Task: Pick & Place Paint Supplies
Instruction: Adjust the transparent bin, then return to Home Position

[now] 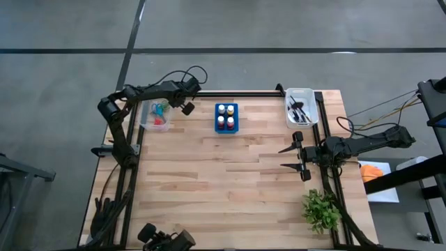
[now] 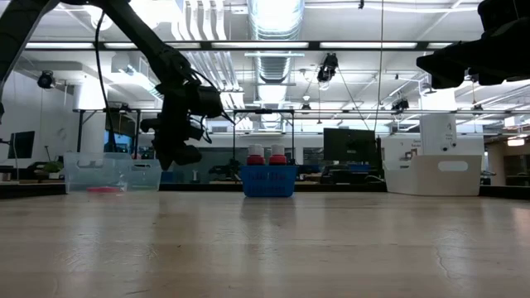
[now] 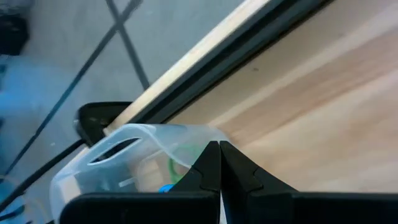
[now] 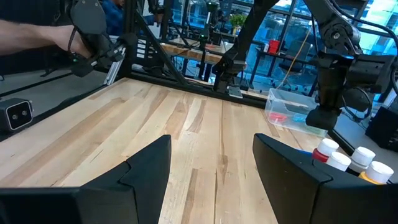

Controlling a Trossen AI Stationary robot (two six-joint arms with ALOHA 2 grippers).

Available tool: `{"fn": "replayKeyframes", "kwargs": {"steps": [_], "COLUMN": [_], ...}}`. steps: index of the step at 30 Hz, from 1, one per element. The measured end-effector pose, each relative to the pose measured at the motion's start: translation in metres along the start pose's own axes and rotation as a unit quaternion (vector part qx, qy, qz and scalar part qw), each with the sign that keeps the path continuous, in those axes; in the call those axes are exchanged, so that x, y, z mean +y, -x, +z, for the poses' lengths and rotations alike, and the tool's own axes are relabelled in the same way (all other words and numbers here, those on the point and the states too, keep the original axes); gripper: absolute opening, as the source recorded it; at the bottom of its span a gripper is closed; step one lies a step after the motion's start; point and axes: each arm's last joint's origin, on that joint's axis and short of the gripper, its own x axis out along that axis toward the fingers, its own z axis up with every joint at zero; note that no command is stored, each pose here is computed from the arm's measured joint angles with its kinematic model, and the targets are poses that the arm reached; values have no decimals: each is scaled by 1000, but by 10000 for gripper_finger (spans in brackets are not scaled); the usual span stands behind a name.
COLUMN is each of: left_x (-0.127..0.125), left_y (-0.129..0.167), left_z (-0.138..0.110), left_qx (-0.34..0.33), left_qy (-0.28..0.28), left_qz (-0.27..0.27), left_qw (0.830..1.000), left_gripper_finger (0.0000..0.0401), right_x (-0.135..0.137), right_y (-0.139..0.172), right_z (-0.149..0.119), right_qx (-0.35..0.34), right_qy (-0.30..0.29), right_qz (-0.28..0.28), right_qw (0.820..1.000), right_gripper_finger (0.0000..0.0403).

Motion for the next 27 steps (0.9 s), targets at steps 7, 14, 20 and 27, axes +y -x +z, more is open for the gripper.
{"fn": "replayKeyframes", "kwargs": {"steps": [7,14,20,27], "left_x": [5,9,-13,-41], "left_y": [33,102,149,147], "left_z": [3,-13,-66,-150], "left_qx": [-61,-191,-398,-516], "left_qy": [1,-7,-55,-95], "left_qz": [-77,-107,-321,-419], "left_qw": [995,976,858,741], "left_gripper_finger": [0,0,0,0], "right_x": [0,0,0,0], "right_y": [0,0,0,0], "right_z": [0,0,0,0], "right_qx": [0,0,0,0], "right_qy": [2,0,-2,-4], "right_qz": [0,0,0,0], "right_qw": [1000,1000,1000,1000], "right_gripper_finger": [226,226,226,226]}}
